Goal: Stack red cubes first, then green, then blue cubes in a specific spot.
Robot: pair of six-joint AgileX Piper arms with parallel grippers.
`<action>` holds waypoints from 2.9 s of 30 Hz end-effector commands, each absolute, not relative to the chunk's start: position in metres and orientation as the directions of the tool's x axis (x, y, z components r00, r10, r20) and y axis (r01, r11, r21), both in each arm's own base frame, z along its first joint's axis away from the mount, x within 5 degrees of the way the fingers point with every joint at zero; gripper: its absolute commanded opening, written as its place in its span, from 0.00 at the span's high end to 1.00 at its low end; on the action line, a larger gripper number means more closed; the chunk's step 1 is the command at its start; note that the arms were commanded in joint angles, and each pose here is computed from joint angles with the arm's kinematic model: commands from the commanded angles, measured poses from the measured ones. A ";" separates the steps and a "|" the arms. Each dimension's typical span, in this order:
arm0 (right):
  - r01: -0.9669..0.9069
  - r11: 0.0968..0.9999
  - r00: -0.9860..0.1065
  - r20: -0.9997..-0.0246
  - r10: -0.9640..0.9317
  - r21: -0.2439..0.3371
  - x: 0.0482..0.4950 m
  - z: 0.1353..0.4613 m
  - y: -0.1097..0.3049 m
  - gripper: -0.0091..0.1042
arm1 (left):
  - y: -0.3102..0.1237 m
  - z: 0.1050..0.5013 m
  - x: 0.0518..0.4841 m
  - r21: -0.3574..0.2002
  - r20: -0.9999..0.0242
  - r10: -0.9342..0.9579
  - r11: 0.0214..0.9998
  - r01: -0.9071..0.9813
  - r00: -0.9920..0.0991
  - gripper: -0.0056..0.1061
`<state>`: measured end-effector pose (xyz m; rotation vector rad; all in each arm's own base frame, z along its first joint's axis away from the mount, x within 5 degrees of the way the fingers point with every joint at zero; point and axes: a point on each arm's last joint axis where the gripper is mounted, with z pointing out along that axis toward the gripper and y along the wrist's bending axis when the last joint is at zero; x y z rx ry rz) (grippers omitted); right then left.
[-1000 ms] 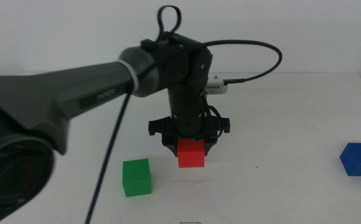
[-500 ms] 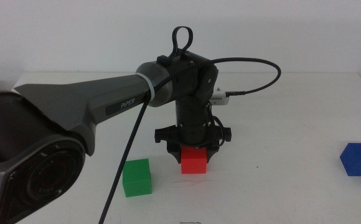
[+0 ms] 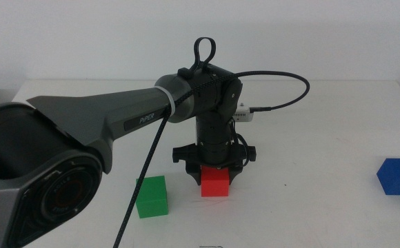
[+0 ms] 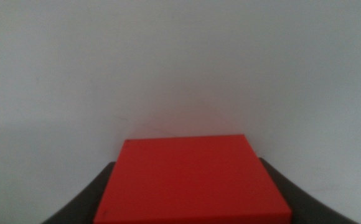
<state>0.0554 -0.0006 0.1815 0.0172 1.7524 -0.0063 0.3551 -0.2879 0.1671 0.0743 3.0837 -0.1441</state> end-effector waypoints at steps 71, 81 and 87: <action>0.021 1.000 -0.064 -0.998 -0.014 -0.016 0.054 0.196 -0.001 0.27 | -0.146 0.356 0.253 -0.123 -0.304 -0.165 0.983 -0.134 -0.938 0.11; 0.021 1.000 -0.064 -0.998 -0.014 -0.016 0.054 0.196 -0.001 0.27 | -0.146 0.357 0.253 -0.114 -0.311 -0.119 0.990 -0.087 -0.943 0.11; 0.021 1.000 -0.064 -0.998 -0.014 -0.016 0.054 0.196 -0.001 0.27 | -0.151 0.346 0.260 -0.091 -0.289 -0.100 0.993 -0.076 -0.952 0.11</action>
